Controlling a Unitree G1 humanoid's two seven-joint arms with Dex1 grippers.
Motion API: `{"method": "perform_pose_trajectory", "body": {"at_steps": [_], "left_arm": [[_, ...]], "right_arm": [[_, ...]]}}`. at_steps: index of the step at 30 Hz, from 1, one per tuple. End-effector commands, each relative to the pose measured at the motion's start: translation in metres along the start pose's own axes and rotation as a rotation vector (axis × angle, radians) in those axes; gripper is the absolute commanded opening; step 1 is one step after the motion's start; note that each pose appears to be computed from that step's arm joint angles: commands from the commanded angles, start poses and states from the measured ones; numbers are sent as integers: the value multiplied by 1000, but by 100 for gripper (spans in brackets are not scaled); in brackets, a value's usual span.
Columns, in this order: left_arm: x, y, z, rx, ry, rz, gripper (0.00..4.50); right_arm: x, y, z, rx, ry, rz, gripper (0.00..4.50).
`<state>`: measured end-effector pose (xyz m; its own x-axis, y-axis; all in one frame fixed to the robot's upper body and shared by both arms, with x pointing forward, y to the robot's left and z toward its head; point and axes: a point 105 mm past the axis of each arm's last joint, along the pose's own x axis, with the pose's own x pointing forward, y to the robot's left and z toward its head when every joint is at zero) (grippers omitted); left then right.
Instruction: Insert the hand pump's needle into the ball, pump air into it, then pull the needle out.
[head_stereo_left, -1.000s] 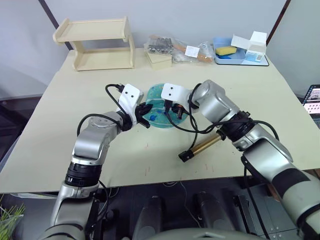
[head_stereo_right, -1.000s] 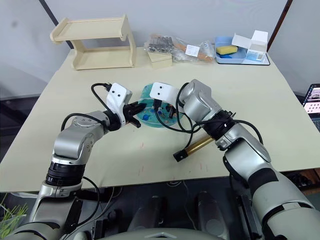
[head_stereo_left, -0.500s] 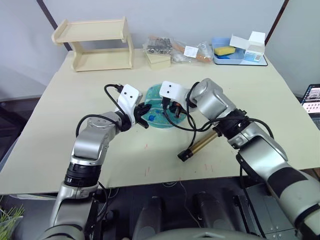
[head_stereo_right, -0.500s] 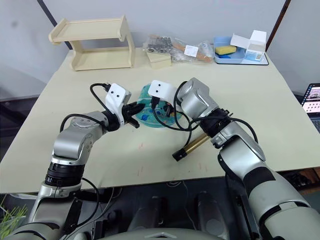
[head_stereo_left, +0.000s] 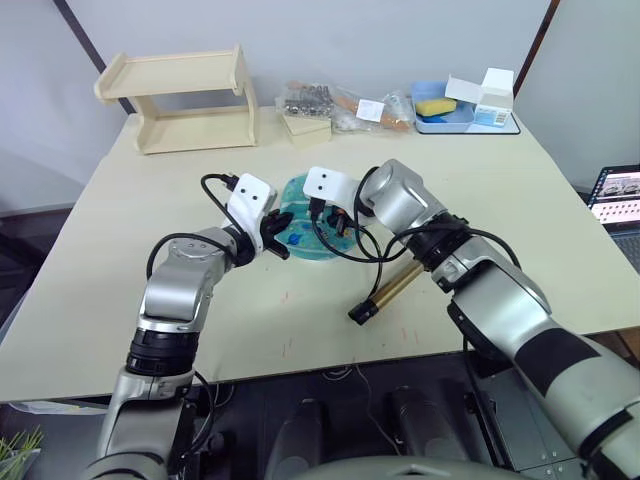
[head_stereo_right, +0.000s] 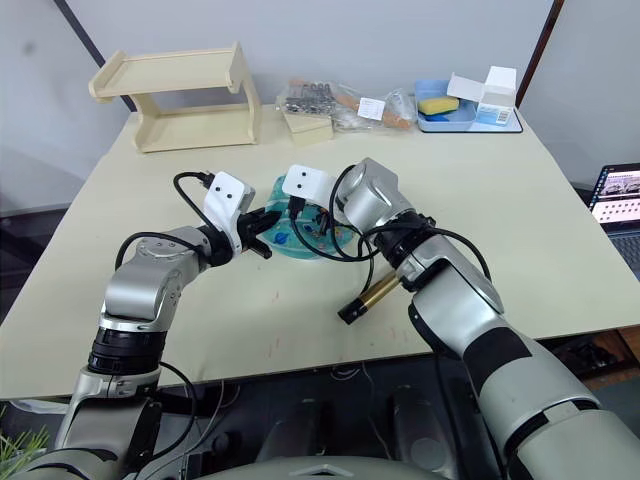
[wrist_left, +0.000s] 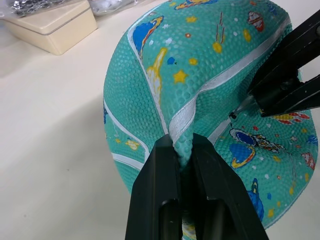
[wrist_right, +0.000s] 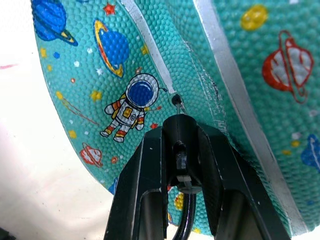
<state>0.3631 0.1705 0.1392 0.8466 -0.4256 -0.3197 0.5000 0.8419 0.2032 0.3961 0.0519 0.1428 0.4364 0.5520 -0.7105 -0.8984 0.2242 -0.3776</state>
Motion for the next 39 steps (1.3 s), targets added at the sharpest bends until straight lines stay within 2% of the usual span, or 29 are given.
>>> {"method": "perform_pose_trajectory", "body": {"at_steps": [1,13,16,26,31,39], "left_arm": [[16,-50,-19,-42,54,-213,0],[16,-51,-23,-54,55,-202,0],[16,-52,-23,-58,52,-199,0],[15,-35,-25,-79,39,-138,0],[15,-33,-24,-78,36,-135,0],[14,-31,-23,-71,32,-130,0]], "right_arm": [[17,34,50,-89,-151,64,33],[49,59,38,-70,-119,80,33],[53,58,35,-50,-131,50,33],[24,23,29,84,-289,9,33],[14,22,29,84,-311,-19,33],[11,27,17,69,-271,-50,33]]}}
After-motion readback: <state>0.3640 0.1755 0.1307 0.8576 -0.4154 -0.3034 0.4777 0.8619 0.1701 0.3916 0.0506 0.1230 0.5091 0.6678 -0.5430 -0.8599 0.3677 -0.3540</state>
